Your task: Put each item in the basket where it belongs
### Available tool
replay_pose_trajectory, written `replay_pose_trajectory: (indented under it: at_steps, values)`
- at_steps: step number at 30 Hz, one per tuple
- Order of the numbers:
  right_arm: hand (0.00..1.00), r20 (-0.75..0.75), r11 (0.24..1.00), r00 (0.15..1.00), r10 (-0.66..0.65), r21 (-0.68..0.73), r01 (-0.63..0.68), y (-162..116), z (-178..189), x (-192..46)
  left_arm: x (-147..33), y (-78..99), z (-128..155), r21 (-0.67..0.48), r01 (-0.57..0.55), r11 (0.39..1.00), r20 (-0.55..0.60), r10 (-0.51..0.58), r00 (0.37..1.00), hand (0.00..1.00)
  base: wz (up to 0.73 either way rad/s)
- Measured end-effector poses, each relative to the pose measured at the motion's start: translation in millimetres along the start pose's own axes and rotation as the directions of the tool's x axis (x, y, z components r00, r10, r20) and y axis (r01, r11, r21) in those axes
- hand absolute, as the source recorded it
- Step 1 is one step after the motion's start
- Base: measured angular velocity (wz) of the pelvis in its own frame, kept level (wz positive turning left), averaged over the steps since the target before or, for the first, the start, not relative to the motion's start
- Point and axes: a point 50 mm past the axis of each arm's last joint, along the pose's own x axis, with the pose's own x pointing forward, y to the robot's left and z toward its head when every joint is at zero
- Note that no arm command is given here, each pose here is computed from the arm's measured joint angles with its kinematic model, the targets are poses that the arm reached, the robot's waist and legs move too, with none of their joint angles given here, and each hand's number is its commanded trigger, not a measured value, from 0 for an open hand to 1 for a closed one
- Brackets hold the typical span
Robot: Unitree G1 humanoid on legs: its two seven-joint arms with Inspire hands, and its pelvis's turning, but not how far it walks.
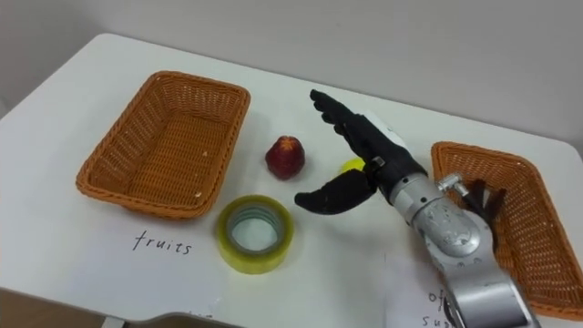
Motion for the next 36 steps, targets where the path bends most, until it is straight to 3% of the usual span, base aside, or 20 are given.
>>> replay_pose_trajectory:
  at_steps: [12,19,36]
  values:
    - [0.0,-0.034,0.999,0.998,0.049,-0.017,-0.049,11.5,-3.7,3.3,-0.5,-2.1,-5.5,0.011,0.005,1.0,-0.035,-0.005,0.999,0.0,0.02]
    - [0.0,-0.099,0.99,0.985,0.14,0.01,-0.14,30.7,-18.1,6.4,-0.6,-9.6,-2.2,0.033,0.03,0.999,-0.032,-0.029,0.999,0.0,0.0]
    - [0.0,-0.167,0.991,0.977,0.133,-0.011,-0.137,36.0,-27.7,7.9,-2.1,-10.5,7.3,0.042,0.03,0.999,-0.005,-0.03,1.0,0.0,0.0]
